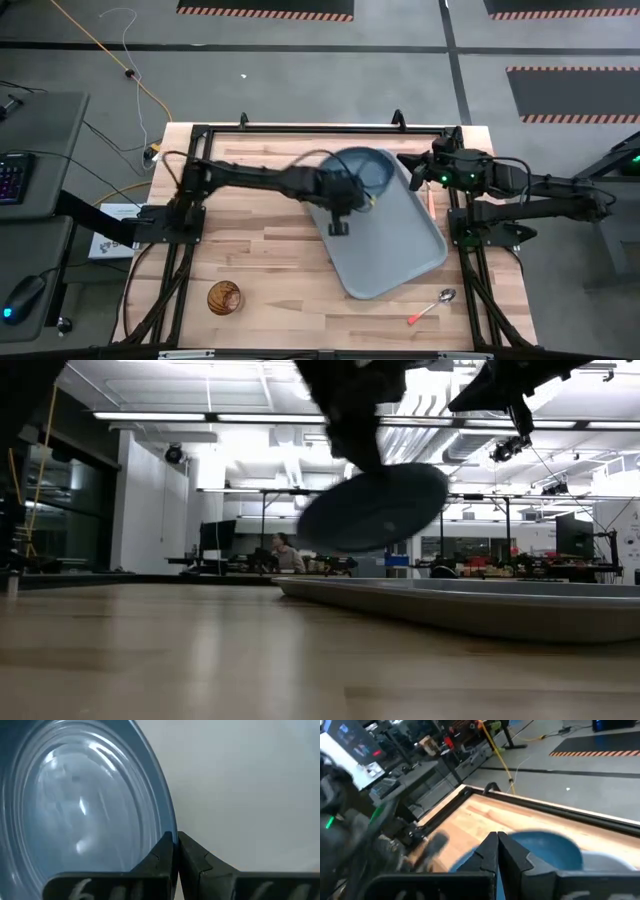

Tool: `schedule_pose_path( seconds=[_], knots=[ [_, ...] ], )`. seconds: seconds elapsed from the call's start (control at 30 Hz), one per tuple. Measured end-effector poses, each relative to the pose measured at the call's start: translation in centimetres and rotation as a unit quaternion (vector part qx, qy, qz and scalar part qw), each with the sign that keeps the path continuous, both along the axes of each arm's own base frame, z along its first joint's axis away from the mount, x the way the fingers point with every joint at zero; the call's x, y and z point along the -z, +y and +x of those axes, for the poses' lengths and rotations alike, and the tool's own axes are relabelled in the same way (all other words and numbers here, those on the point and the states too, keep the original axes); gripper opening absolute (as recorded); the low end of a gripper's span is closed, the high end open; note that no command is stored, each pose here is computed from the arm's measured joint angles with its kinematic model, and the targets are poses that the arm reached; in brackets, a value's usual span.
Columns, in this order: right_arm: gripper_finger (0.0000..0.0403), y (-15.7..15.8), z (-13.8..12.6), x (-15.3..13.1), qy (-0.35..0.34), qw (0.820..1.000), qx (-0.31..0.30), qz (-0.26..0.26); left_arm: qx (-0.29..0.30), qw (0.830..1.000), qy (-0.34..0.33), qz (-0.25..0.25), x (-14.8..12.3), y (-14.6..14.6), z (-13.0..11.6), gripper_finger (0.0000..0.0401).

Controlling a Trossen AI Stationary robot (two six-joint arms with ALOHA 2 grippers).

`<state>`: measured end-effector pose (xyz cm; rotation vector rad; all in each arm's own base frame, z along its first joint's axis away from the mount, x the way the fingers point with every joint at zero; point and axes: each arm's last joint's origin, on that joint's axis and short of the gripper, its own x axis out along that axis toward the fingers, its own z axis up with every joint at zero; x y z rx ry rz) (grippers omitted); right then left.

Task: Pick and place plate/cup/fork/spoon on tray
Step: Put the dark blue plate on the center of the gray tray

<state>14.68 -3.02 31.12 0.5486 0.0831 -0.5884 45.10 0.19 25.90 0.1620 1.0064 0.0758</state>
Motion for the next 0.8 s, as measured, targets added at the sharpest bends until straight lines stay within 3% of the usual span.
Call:
schedule_pose_path(
  seconds=[0.2, 0.43, 0.8],
  knots=[
    [0.0001, 0.0, -0.1, 0.0, 0.004, 1.000, 0.004, -0.009, 0.023, 0.999, 0.022, 0.013, 4.4, -2.1, 3.3, 0.0001],
    [0.0001, 0.0, -0.1, 0.0, 0.006, 1.000, 0.003, -0.013, 0.032, 0.998, 0.046, 0.005, 7.9, -2.7, 4.5, 0.0001],
    [0.0001, -0.1, -0.1, 0.1, 0.016, 1.000, 0.012, -0.014, 0.086, 0.995, -0.018, -0.051, 7.5, -5.1, 5.5, 0.0004]
  ],
)
